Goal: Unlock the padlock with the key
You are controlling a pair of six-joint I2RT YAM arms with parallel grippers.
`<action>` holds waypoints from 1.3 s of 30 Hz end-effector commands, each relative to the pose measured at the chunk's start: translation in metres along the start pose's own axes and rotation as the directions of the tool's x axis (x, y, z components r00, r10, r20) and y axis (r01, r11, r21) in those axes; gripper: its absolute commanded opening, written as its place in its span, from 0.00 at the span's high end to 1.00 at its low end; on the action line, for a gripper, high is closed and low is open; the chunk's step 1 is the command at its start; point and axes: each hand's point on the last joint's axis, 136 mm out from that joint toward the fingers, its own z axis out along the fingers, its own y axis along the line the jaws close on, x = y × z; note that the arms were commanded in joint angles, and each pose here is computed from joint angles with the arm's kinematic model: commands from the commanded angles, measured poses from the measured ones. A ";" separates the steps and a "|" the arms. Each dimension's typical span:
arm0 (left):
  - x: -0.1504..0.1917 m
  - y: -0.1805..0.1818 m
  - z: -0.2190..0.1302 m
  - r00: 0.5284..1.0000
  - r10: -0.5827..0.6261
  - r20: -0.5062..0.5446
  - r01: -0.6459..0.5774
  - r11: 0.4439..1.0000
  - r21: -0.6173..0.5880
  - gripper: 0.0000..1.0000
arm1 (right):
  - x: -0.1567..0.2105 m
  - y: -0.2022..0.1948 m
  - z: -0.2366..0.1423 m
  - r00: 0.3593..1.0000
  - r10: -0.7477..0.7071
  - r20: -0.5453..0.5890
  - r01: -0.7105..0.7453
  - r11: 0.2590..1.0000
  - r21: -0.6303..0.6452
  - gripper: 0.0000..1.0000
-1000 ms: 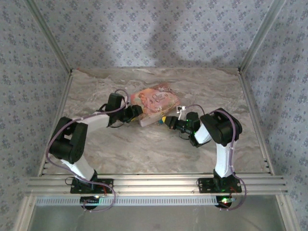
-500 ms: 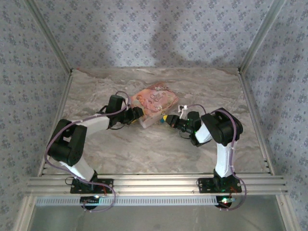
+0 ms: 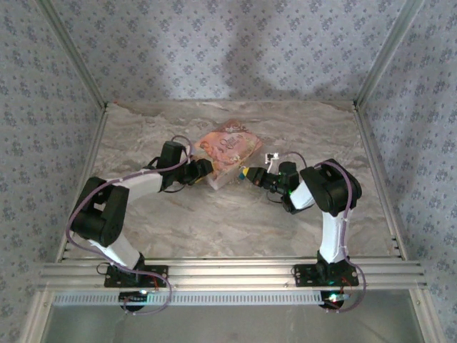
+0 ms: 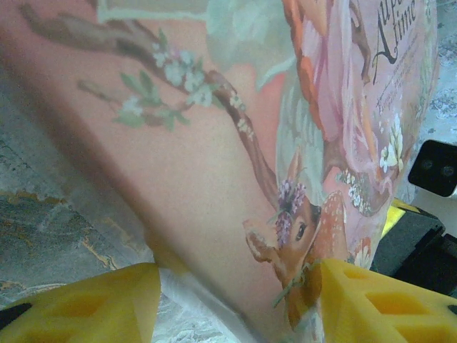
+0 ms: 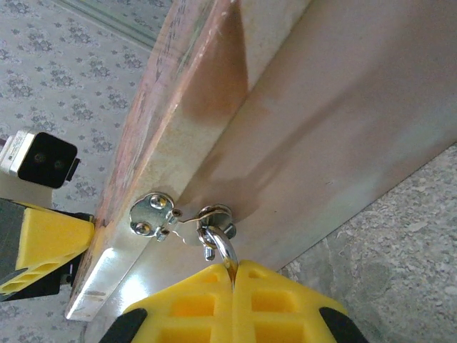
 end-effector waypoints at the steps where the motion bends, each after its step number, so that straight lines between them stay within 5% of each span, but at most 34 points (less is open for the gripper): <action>1: 0.034 0.042 0.000 0.994 -0.070 -0.089 0.057 0.987 -0.148 0.41 | -0.038 0.016 -0.002 0.992 -0.069 0.106 0.072 0.997 -0.031 1.00; 23: 0.022 0.045 -0.027 0.998 -0.040 -0.041 0.033 0.987 -0.154 0.38 | -0.031 0.022 -0.002 0.992 -0.092 0.089 0.096 0.995 -0.032 1.00; 33: -0.013 -0.020 -0.070 0.986 0.157 0.060 -0.147 0.978 -0.150 0.35 | -0.007 0.036 -0.009 0.993 -0.099 0.071 0.100 0.995 -0.016 1.00; 39: -0.019 -0.087 -0.049 0.958 0.284 0.023 -0.283 0.958 -0.052 0.35 | 0.003 0.040 -0.010 0.994 -0.091 0.060 0.092 0.996 -0.013 1.00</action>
